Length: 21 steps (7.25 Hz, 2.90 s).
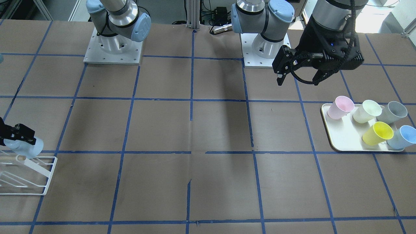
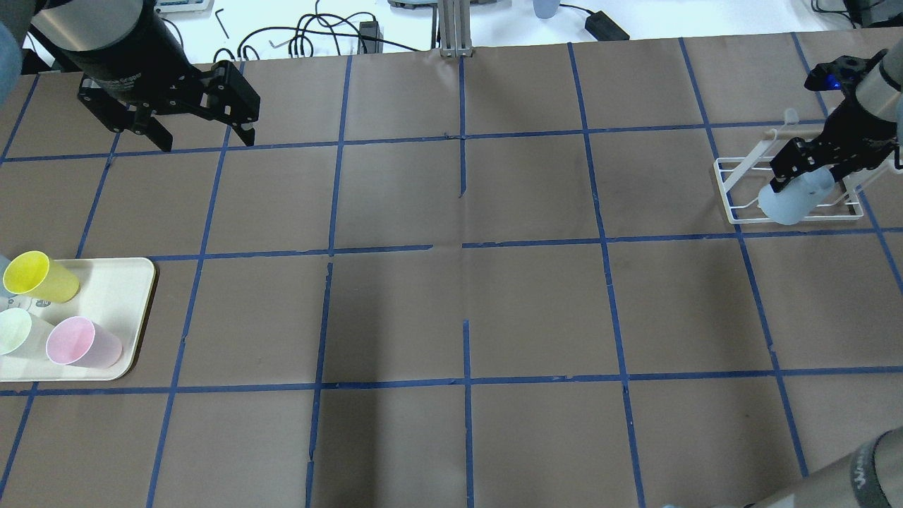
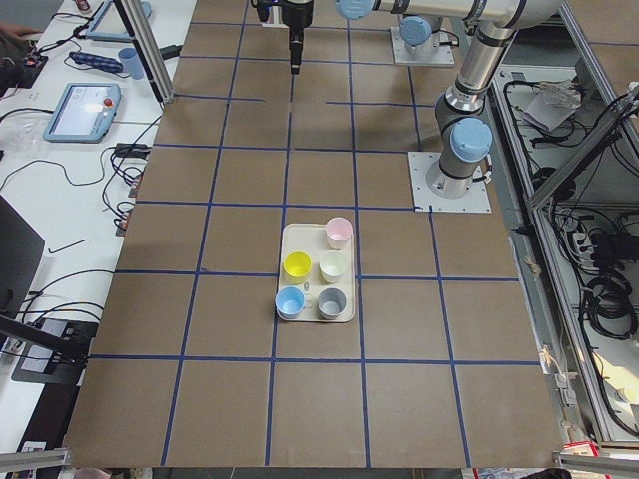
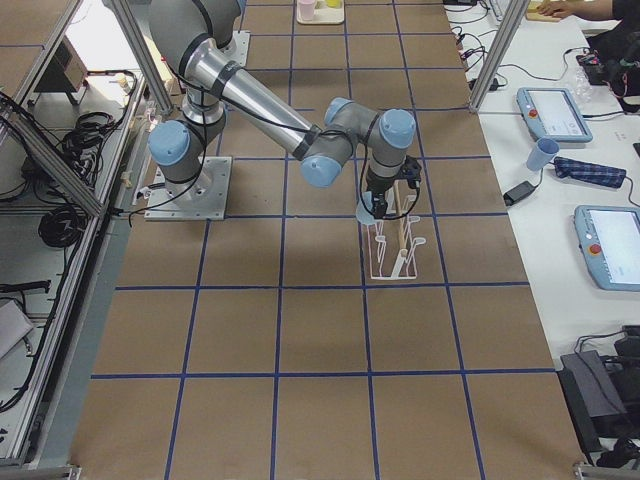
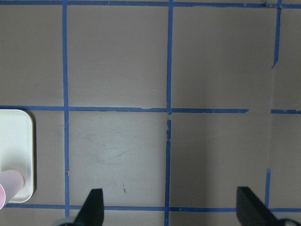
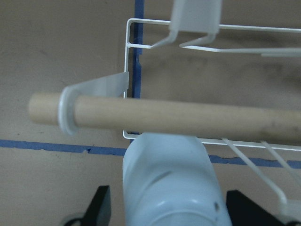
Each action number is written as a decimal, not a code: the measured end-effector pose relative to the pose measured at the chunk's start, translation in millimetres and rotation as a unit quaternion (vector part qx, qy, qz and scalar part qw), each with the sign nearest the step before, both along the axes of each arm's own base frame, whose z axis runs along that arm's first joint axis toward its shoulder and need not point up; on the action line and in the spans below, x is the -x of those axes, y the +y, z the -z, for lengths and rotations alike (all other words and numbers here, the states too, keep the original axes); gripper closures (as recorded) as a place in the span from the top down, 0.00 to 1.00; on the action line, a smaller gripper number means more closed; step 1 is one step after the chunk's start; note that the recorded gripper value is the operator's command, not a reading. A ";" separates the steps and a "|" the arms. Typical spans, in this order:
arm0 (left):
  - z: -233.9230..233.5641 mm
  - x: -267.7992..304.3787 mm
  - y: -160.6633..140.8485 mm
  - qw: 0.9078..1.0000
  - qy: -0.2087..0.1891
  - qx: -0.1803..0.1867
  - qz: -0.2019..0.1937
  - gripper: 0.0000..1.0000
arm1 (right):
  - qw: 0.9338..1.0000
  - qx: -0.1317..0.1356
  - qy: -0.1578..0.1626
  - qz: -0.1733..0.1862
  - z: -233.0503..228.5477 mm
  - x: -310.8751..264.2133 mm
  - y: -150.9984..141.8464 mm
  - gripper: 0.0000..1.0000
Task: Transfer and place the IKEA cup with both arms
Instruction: 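Lift the light blue cup off the rack with the right gripper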
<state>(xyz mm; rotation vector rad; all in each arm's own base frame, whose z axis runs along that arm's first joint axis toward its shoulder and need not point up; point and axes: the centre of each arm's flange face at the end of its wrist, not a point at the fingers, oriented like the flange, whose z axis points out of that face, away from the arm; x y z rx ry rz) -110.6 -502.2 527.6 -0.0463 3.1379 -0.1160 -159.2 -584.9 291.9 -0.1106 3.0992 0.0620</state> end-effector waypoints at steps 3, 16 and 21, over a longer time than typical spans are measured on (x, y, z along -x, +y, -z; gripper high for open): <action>-0.8 -0.5 0.5 1.000 0.000 0.001 0.000 1.00 | 1.000 0.003 0.002 0.001 -4.7 -0.5 -1.1 0.59; -1.7 -0.2 1.1 1.000 0.008 0.002 0.000 1.00 | 0.976 -0.030 -0.215 0.021 -192.4 -88.9 68.2 0.56; 2.6 -9.3 6.4 0.984 0.177 -0.016 -0.032 1.00 | 0.878 -0.072 -0.465 0.086 -209.3 -194.3 82.4 0.56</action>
